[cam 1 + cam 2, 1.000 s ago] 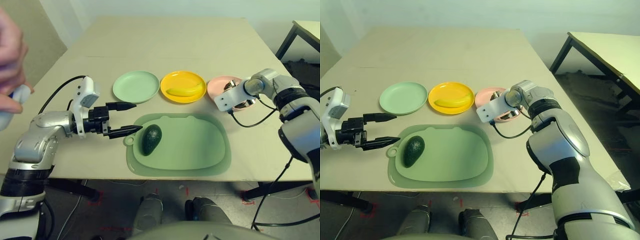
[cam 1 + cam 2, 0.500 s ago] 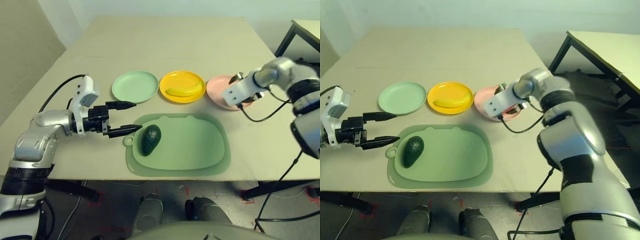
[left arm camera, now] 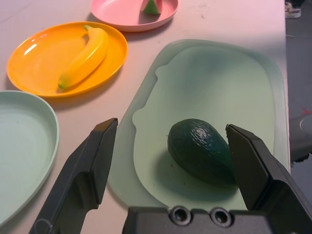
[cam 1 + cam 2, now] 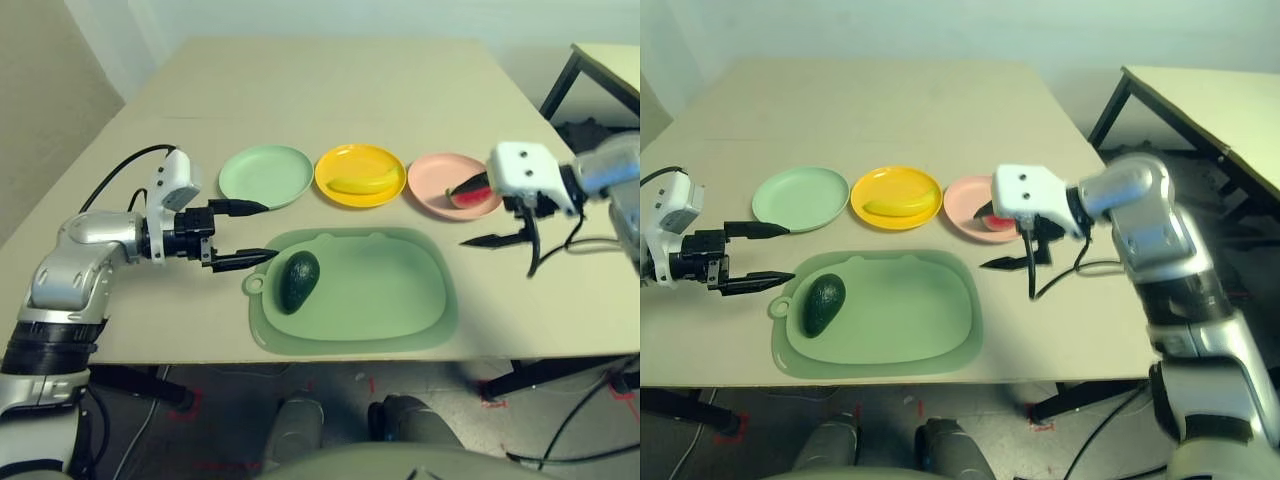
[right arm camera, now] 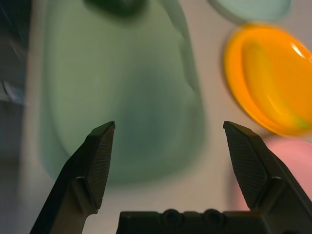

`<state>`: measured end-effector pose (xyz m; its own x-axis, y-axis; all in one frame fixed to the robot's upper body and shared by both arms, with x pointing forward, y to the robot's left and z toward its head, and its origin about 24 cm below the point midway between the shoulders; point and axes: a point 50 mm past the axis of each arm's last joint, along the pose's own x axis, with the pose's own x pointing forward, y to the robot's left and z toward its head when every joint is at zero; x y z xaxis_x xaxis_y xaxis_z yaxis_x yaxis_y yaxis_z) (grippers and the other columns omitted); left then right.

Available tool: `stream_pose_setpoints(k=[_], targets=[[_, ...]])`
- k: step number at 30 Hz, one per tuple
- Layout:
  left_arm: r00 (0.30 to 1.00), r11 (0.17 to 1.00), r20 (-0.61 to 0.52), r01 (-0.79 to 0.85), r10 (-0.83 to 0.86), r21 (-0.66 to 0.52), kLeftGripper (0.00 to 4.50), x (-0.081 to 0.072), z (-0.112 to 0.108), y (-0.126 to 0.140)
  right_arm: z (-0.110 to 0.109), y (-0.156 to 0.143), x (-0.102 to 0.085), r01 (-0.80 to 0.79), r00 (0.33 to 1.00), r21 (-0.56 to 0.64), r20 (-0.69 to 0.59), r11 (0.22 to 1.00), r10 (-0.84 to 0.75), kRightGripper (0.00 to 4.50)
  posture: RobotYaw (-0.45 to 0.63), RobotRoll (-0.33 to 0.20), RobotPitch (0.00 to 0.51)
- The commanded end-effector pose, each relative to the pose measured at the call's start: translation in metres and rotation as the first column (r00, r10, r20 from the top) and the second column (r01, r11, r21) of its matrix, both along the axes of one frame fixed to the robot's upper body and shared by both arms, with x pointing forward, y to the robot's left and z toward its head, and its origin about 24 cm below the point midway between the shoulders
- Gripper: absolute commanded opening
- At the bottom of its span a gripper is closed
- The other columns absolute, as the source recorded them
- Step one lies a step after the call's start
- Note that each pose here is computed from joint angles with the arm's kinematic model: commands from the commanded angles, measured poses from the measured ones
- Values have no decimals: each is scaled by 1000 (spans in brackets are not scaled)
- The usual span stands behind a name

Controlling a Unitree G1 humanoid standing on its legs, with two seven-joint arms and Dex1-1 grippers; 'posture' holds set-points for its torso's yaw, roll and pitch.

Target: Place the fruits into color-matched plates.

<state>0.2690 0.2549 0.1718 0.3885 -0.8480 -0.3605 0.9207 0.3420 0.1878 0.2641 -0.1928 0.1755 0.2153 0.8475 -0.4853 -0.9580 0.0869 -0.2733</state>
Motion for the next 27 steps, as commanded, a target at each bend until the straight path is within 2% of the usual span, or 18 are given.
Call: stream_pose_setpoints(k=[1, 3, 5, 7, 12, 15, 18, 21, 23, 27], targets=[[1000, 999, -4, 17, -17, 27, 4500, 2, -1, -1, -7, 1, -15, 48, 999, 90, -22, 995, -46, 4480, 75, 0, 63], [1000, 999, -11, 21, -20, 35, 4500, 2, -2, -2, -17, 3, -23, 63, 997, 93, -42, 994, -59, 4480, 73, 0, 63], [999, 999, -16, 32, -31, 44, 4500, 1, -3, -3, -18, 11, -28, 60, 998, 175, -44, 983, -53, 4480, 76, 0, 59], [998, 996, -8, 58, -58, 74, 4500, -1, -4, -4, -16, 18, -32, 50, 998, 208, -41, 977, -42, 4480, 76, 0, 56], [983, 958, 49, 161, -177, 238, 4500, -2, -4, -9, -16, 26, -39, 84, 995, 259, -66, 962, -69, 4480, 78, 0, 52], [957, 907, 95, 223, -273, 359, 4500, 0, -1, -12, -19, 28, -43, 103, 994, 285, -68, 953, -88, 4480, 74, 0, 49], [909, 831, 155, 272, -388, 486, 4500, 6, 0, -14, -24, 31, -48, 147, 988, 339, -94, 929, -122, 4480, 66, 0, 47], [852, 782, 216, 300, -477, 547, 4500, 13, 4, -19, -36, 25, -51, 192, 980, 357, -122, 914, -158, 4480, 56, 0, 43], [785, 717, 257, 310, -563, 624, 4500, 18, 8, -24, -45, 19, -54, 198, 978, 337, -129, 920, -164, 4480, 52, 0, 41], [666, 613, 280, 335, -691, 715, 4500, 25, 13, -31, -51, 14, -55, 219, 973, 358, -143, 908, -179, 4480, 47, 0, 38]])
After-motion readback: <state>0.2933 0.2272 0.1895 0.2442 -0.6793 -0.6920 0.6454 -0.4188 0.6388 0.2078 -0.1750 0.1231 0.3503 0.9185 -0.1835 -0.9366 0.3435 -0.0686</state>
